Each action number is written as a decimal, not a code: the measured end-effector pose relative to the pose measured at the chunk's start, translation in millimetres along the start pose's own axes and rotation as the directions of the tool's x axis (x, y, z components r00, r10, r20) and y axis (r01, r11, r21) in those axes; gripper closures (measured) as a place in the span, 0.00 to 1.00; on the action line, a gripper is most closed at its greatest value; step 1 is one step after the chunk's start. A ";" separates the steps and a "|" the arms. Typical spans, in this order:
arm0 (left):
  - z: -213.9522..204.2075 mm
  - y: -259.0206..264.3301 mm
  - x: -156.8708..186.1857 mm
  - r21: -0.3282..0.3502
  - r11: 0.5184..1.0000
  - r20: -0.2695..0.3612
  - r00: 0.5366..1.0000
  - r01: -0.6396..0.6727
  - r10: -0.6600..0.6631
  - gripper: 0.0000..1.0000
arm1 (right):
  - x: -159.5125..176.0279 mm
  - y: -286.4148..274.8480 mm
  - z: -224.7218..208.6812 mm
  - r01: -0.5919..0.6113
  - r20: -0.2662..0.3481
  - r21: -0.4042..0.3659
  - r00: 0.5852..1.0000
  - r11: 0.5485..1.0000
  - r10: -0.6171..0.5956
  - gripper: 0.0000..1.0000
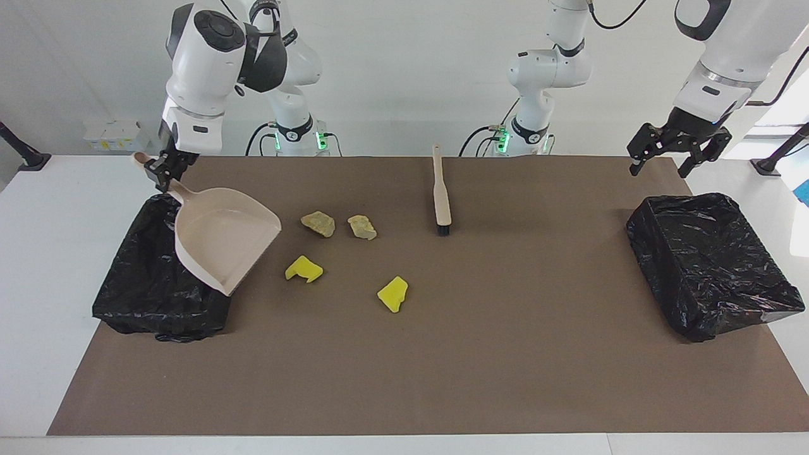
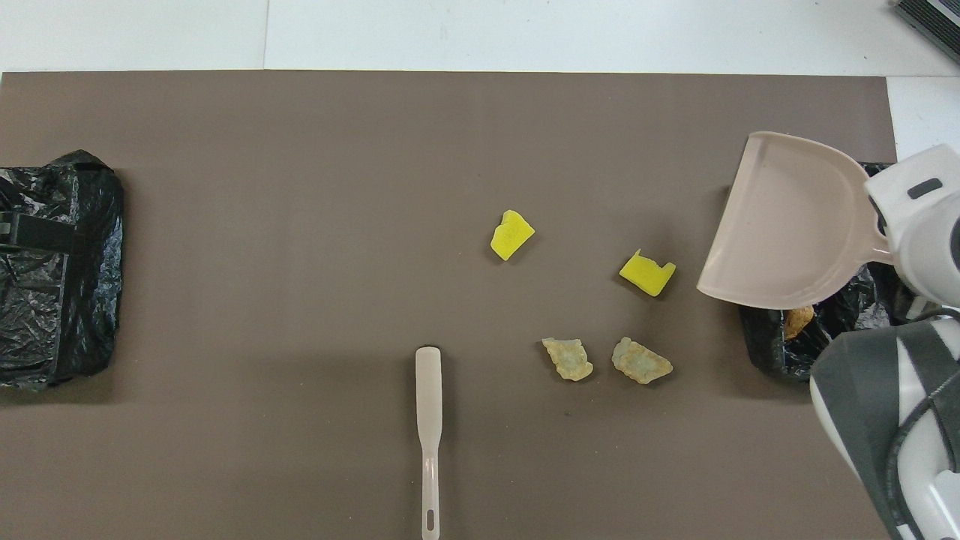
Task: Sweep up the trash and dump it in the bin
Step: 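Bring the empty dustpan back and set it down with the right gripper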
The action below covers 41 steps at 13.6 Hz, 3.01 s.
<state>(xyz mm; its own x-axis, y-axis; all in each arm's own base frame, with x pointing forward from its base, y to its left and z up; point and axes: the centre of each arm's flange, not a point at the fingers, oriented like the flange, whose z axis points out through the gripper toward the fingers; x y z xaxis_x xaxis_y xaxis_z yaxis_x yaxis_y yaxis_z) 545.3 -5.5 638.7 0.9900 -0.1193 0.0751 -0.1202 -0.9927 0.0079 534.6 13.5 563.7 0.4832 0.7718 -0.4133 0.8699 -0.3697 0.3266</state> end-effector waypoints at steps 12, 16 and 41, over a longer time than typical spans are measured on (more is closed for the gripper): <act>0.0 -0.1 0.0 0.000 1.000 0.000 1.000 0.000 0.000 0.00 | 261.5 -34.7 -38.9 -0.644 -0.072 0.320 0.715 0.695 0.696 0.69; 0.0 -0.1 0.0 0.000 1.000 0.000 1.000 0.000 0.000 0.00 | 340.0 -63.2 -56.5 -0.731 -0.028 0.405 0.590 0.548 0.807 0.69; 1.6 -0.1 -1.5 -0.001 1.000 0.008 1.000 -0.004 0.004 0.00 | 456.5 -155.5 -53.3 -0.767 0.130 0.562 0.452 0.310 0.882 0.35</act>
<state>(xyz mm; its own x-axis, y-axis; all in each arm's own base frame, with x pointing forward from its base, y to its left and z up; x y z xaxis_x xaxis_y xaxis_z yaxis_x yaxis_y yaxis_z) 543.9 -5.3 637.0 0.9901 -0.1229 0.0676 -0.1238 -0.9923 0.0085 614.6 450.9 369.5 0.9990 -0.0446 -0.0090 -0.0450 -0.9972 -0.0600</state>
